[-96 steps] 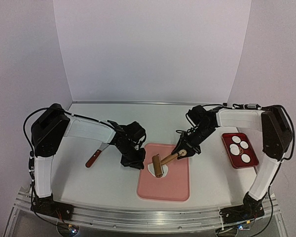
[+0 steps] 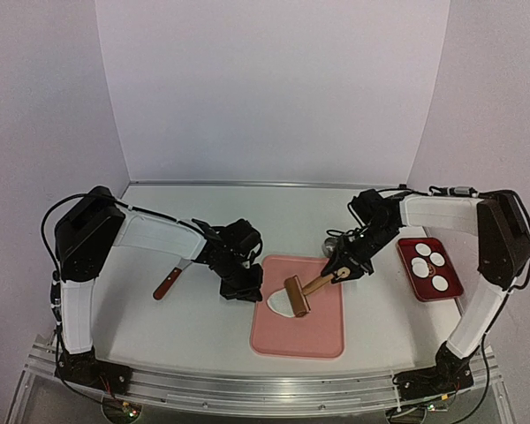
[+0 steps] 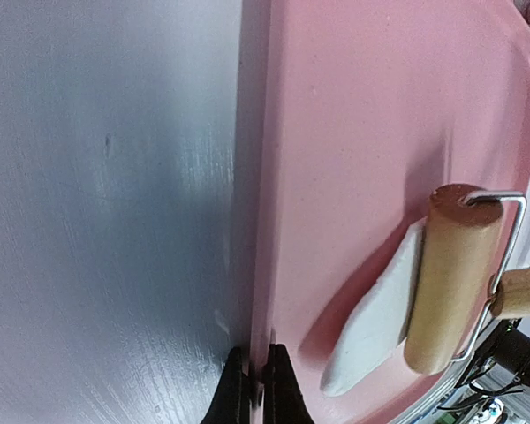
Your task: Roll out the dumpling wrappers from the dough
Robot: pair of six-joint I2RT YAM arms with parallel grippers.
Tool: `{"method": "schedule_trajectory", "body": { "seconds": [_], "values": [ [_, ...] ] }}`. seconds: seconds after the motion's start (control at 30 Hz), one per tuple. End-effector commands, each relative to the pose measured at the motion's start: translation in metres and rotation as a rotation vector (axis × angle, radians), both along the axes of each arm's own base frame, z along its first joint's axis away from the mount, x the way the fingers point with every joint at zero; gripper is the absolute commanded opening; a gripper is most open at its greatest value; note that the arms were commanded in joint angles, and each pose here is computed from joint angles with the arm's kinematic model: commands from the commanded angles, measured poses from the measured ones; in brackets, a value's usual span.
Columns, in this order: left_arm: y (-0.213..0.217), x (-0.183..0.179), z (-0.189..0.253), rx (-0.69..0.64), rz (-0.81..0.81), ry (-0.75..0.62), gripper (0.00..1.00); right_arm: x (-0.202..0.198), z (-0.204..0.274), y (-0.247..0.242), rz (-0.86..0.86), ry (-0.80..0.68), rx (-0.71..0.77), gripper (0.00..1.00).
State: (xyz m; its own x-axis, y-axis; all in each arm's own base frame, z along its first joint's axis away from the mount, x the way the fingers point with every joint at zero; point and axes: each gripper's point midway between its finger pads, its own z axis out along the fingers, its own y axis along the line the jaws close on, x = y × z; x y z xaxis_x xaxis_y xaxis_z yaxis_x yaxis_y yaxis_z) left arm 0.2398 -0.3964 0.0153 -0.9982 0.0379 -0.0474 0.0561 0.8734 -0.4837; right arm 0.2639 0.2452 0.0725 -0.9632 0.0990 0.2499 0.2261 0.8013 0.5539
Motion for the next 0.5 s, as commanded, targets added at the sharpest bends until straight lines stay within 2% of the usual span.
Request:
{"method": "schedule_trajectory", "body": {
  "seconds": [0.0, 0.27, 0.47],
  "values": [
    [0.024, 0.006, -0.007, 0.077, 0.075, -0.026, 0.0, -0.067, -0.081, -0.128, 0.086, 0.197, -0.679, 0.0],
    [0.02, 0.005, -0.006, 0.072, 0.062, -0.035, 0.0, -0.089, -0.096, -0.086, 0.211, 0.214, -0.668, 0.0],
    [0.021, 0.005, -0.003, 0.073, 0.059, -0.043, 0.0, -0.098, -0.099, -0.077, 0.25, 0.226, -0.666, 0.0]
  ]
}}
